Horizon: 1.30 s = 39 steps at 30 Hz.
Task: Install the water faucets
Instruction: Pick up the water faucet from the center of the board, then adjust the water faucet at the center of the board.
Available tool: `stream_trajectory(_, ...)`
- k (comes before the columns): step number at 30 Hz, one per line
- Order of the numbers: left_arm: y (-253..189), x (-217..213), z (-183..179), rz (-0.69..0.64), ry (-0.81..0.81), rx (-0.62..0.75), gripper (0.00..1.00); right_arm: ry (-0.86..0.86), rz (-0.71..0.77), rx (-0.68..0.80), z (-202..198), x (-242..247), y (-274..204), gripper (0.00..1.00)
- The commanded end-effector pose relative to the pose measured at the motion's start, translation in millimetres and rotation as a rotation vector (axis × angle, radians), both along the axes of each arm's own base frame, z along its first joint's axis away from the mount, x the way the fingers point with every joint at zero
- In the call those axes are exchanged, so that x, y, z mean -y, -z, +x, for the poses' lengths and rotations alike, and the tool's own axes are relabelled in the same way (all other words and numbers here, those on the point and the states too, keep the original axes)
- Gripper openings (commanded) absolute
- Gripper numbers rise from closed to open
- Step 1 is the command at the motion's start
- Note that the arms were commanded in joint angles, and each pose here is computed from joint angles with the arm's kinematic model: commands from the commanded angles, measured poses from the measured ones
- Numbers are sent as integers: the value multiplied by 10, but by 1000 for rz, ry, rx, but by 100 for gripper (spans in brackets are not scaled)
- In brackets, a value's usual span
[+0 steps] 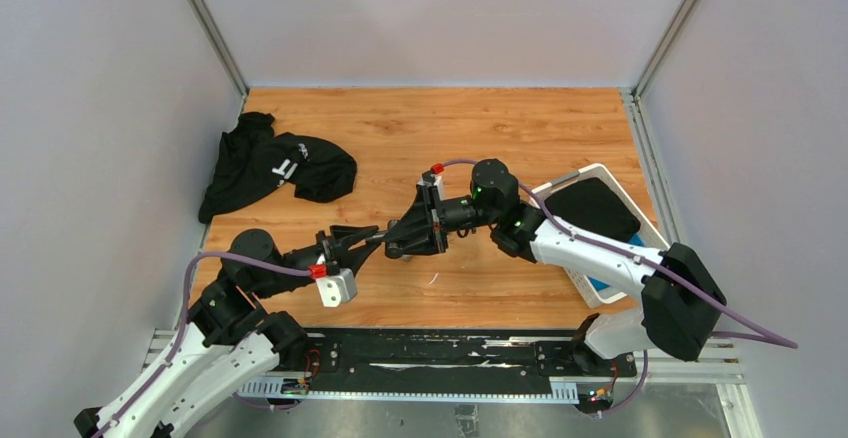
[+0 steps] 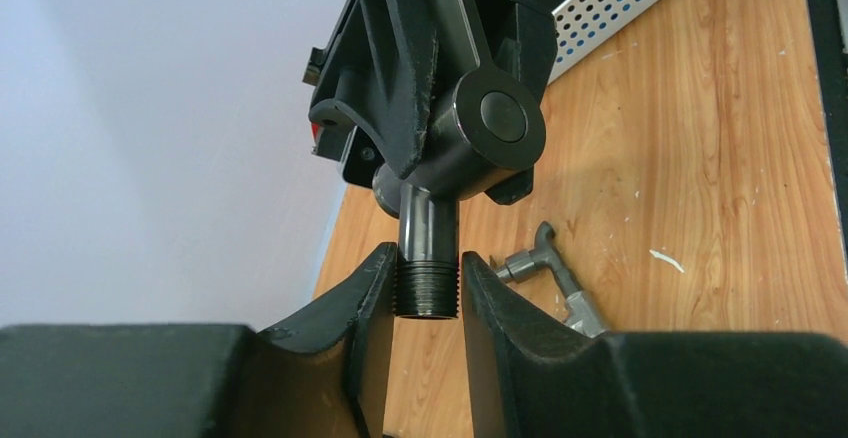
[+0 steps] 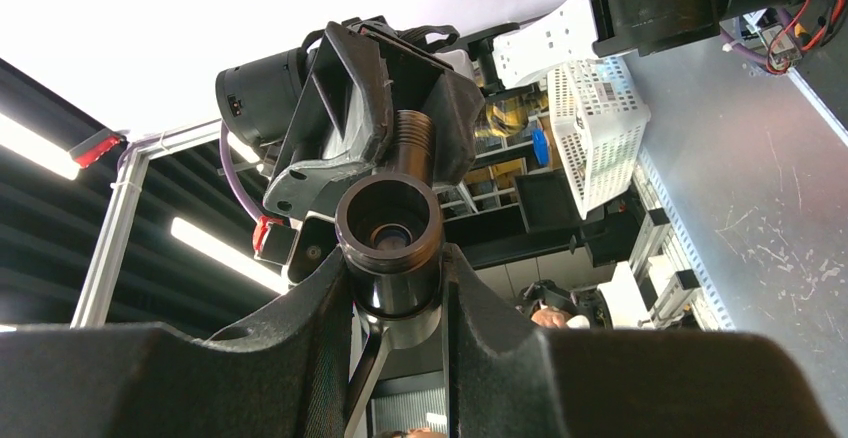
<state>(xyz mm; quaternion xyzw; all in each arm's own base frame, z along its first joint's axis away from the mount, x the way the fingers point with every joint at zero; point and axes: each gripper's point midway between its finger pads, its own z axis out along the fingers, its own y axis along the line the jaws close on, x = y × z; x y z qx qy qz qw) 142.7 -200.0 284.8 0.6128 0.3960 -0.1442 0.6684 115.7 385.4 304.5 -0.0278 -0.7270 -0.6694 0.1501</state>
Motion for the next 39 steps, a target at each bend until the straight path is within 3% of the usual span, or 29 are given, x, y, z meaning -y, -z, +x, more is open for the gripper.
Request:
stream_trajectory(1,-91,27,-29,-15,18,13,29,-18,65,34,-55,-46,-155,0)
stream_trajectory(4,-116,25,-25,-28,12,6,0,-20,63,29,-54,-55,-135,0)
stream_trajectory(7,-138,18,-30,-47,3,-29,0,-16,61,20,-50,-54,-93,0)
stream_trajectory(8,-144,14,-35,-53,-1,-44,0,-15,67,25,-48,-53,-87,4)
stream_trajectory(12,-151,-27,-20,-83,-48,-146,0,-19,120,64,-21,-16,-121,51)
stream_trajectory(16,-146,-31,-46,-104,-64,-246,0,20,198,96,105,115,-218,67)
stream_trajectory(24,-214,-30,-198,-112,-68,-479,0,142,123,233,360,715,7,69)
stream_trajectory(29,-235,69,-344,-104,-51,-739,0,265,87,363,567,1244,-4,68)
stream_trajectory(31,-264,116,-359,-105,-60,-831,0,328,49,463,635,1382,-1,67)
stream_trajectory(34,-383,171,-317,-128,-73,-881,0,400,-90,771,715,1526,63,68)
stream_trajectory(36,-501,251,-322,-161,-39,-908,0,430,-203,890,737,1646,152,68)
stream_trajectory(39,-623,378,-404,-156,44,-1005,0,477,-175,1134,689,1731,75,66)
